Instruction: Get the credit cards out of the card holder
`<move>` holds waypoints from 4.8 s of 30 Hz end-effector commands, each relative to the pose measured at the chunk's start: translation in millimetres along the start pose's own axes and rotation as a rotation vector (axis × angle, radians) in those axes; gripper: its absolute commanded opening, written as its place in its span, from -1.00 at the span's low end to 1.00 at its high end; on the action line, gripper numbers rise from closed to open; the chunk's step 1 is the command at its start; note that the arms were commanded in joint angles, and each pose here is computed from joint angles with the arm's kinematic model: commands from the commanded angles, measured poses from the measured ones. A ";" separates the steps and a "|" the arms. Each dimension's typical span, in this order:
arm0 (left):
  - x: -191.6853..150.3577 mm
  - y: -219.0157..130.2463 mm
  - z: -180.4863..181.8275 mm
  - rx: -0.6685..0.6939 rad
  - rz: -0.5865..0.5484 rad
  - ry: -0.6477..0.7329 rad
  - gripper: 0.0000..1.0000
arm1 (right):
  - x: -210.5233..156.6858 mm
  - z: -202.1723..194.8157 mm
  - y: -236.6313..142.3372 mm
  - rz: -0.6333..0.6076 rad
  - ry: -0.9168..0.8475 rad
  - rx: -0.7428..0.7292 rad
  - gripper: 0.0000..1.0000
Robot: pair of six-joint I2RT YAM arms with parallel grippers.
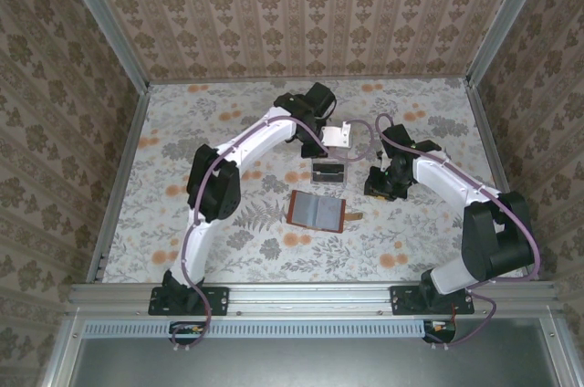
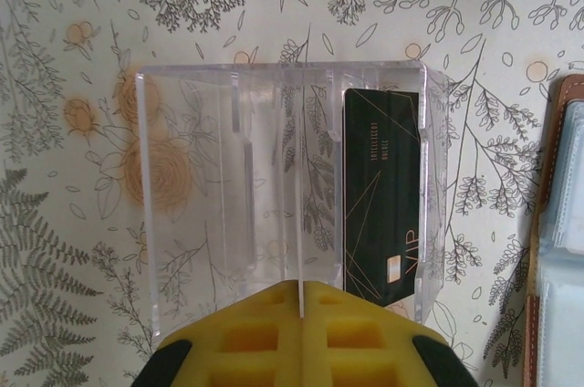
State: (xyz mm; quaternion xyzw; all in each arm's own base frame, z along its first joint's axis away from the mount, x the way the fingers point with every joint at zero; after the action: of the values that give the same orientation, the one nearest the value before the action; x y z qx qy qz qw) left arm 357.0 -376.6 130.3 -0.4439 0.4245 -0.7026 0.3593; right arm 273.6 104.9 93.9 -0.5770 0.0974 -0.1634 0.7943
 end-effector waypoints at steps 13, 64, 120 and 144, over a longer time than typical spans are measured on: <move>-17.0 14.8 -0.9 -0.051 0.083 0.024 -0.77 | -4.6 -4.8 2.8 0.021 0.009 -0.011 -0.49; -18.7 39.2 15.7 0.037 0.105 -0.041 -0.52 | -13.6 5.8 11.6 0.042 0.008 0.030 -0.49; -99.1 -108.1 -56.7 0.293 -0.293 -1.390 -0.40 | -30.3 78.0 74.7 0.154 -0.117 0.077 -0.28; -23.7 -32.3 -118.8 0.099 -0.154 -1.395 -0.36 | -30.6 58.3 76.4 0.110 -0.108 -0.017 -0.26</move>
State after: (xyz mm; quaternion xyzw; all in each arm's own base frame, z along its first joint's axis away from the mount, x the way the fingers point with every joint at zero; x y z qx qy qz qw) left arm 254.1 -308.9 132.4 -0.7958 0.0354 -0.3198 0.5131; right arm 282.8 191.1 45.8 -0.5775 0.0755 -0.0923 0.8076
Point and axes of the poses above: each hand's point on the last joint's axis, 136 mm out from that joint toward the fingers, its own y axis out along the fingers, its own z axis along the line the jaws close on, x = y × z, the point moved 2 cm from there along -y, back along the fingers, and after that the axes turned 10 degrees about y, right-handed, at the moved point
